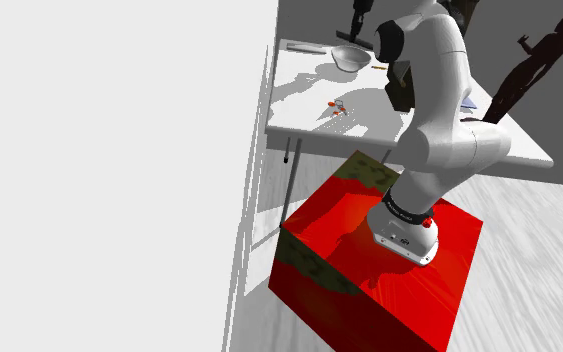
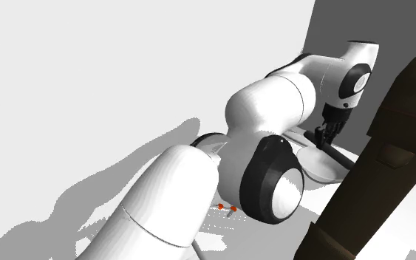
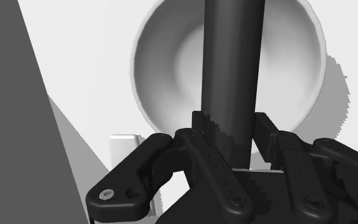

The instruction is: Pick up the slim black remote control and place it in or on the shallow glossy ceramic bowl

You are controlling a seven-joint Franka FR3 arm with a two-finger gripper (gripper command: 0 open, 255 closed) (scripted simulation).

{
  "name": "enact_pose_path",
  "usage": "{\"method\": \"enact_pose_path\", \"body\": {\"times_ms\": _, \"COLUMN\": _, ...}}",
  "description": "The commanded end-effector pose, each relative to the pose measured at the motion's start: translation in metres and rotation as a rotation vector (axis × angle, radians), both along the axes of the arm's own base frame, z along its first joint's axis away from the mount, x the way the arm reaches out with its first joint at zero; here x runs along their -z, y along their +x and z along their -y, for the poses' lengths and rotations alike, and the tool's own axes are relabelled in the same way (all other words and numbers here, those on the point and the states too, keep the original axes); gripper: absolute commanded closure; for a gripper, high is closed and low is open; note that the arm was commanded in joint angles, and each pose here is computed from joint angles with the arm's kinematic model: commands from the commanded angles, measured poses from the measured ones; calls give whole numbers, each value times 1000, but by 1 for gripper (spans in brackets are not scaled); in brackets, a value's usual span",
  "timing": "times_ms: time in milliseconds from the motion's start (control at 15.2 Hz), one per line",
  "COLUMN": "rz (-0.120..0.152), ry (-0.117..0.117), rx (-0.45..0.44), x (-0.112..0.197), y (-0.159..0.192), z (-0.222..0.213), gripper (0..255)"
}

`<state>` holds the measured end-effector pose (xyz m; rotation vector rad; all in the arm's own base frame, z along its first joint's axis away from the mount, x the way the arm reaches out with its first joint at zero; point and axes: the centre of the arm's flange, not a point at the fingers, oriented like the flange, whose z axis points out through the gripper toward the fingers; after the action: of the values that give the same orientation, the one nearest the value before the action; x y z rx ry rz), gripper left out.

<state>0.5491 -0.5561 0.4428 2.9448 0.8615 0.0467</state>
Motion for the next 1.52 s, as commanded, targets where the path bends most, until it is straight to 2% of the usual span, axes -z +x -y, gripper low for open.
{"method": "enact_pose_path", "body": {"times_ms": 0, "rz": 2, "ry": -2, "rx": -1, "x": 7, "y": 0, "z": 2, "gripper": 255}}
{"method": "enact_pose_path", "body": {"times_ms": 594, "rz": 2, "ry": -2, "rx": -1, "x": 57, "y": 0, "z": 2, "gripper": 255}}
{"method": "enact_pose_path", "body": {"times_ms": 1122, "rz": 2, "ry": -2, "rx": -1, "x": 57, "y": 0, "z": 2, "gripper": 255}}
{"method": "enact_pose_path", "body": {"times_ms": 1188, "rz": 2, "ry": -2, "rx": -1, "x": 57, "y": 0, "z": 3, "gripper": 0}}
{"method": "enact_pose_path", "body": {"times_ms": 1452, "rz": 2, "ry": -2, "rx": -1, "x": 57, "y": -1, "z": 3, "gripper": 0}}
